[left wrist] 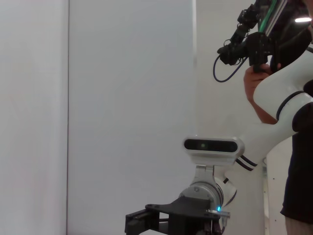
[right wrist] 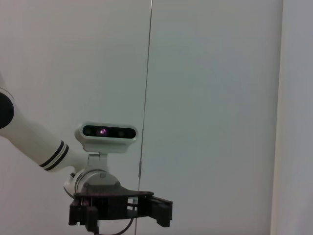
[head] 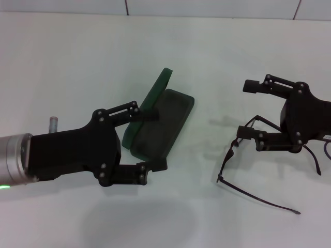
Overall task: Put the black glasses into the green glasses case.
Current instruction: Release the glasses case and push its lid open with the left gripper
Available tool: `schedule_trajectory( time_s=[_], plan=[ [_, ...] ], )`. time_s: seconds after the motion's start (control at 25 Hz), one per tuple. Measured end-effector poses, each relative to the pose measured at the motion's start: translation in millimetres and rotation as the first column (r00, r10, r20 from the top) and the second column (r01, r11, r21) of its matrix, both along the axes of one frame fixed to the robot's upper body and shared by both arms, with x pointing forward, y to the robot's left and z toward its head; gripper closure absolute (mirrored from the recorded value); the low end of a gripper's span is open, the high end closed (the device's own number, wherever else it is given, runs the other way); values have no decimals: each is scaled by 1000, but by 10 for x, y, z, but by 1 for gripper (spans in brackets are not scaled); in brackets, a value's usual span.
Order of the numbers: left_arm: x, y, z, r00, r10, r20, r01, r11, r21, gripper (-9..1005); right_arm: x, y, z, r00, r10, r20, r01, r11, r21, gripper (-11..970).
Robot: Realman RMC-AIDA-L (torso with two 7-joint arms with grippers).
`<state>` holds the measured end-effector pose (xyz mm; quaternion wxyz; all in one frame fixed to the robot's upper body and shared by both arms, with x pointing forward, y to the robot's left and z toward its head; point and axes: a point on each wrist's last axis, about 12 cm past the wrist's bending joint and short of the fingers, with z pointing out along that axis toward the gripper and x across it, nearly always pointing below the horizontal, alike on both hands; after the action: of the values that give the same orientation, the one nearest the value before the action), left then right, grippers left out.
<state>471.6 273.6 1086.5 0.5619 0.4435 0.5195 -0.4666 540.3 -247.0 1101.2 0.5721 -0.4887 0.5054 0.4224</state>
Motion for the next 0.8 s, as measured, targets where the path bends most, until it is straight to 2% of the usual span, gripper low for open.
schedule_trajectory(
  time_s=[0.6, 0.72, 0.8],
  plan=[
    [-61, 21, -40, 1000, 23, -6, -23, 1000, -10, 142, 22, 22, 19, 1000, 12, 9, -12, 1000, -6, 103],
    [-18, 68, -15, 997, 70, -23, -71, 997, -29, 143, 17, 15, 13, 1000, 7, 9, -7, 1000, -5, 103],
    [87, 149, 19, 984, 152, -94, -157, 986, -49, 143, 26, -15, 18, 1000, -22, 11, 22, 1000, 10, 103]
  ],
)
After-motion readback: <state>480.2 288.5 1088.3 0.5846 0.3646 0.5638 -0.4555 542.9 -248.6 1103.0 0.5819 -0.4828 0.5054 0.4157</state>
